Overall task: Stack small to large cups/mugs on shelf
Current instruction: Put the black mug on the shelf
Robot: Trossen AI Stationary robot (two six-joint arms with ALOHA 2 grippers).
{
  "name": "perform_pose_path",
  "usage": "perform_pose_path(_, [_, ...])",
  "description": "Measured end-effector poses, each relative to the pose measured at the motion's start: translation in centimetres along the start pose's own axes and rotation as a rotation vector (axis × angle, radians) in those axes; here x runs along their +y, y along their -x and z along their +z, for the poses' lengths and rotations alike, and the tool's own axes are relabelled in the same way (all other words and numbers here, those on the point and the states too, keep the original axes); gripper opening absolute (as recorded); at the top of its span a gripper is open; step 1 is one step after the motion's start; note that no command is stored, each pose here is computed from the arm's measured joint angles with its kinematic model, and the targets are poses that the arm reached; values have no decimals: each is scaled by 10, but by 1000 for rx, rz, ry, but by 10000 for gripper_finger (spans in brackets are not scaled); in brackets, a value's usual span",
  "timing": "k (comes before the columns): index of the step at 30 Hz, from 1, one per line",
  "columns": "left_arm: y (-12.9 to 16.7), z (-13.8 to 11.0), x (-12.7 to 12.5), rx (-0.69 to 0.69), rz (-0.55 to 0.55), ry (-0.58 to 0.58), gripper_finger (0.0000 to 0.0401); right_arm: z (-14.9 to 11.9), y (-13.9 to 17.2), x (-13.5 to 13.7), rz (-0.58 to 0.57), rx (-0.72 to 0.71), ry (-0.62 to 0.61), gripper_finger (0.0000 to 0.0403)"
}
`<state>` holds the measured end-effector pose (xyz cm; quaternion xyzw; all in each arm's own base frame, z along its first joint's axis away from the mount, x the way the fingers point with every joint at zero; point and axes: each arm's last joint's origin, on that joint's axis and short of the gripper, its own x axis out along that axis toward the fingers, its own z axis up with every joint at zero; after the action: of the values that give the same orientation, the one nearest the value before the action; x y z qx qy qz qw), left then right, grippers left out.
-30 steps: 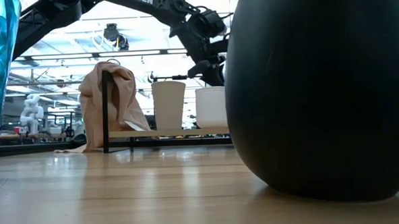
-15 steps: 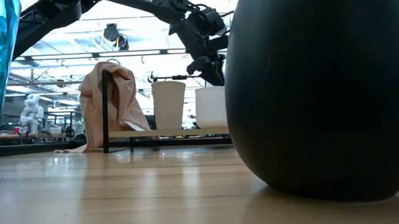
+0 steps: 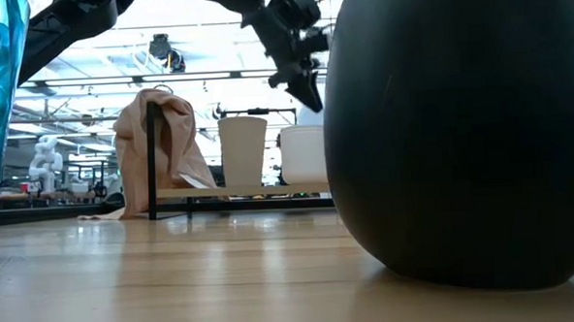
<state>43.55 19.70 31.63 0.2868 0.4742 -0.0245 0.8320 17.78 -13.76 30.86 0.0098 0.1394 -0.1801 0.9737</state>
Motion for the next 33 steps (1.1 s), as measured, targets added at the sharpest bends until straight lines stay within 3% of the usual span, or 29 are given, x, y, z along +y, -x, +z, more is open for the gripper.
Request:
perform_pose_path(5, [46, 17, -3, -62, 73, 42, 88, 1, 1, 0, 0, -3, 3, 373])
perform_pose_path(8, [88, 19, -4, -126, 87, 165, 88, 3, 5, 1, -2, -19, 9, 373])
perform_pose_path(11, [141, 13, -11, -244, -11, 258, 88, 7, 14, 4, -5, -41, 17, 373])
perform_pose_path(15, [204, -3, -33, -368, -199, 288, 88, 11, 35, 10, -8, -58, 38, 373])
perform_pose_path(20, [256, -22, -71, -398, -189, 305, 88, 15, 64, 21, -1, -105, 47, 373])
perform_pose_path(27, [294, -77, -144, -466, -60, 416, 88, 22, 96, 39, 53, -215, 48, 373])
perform_pose_path(33, [285, -149, -222, -572, 42, 604, 88, 25, 109, 52, 137, -265, 46, 373])
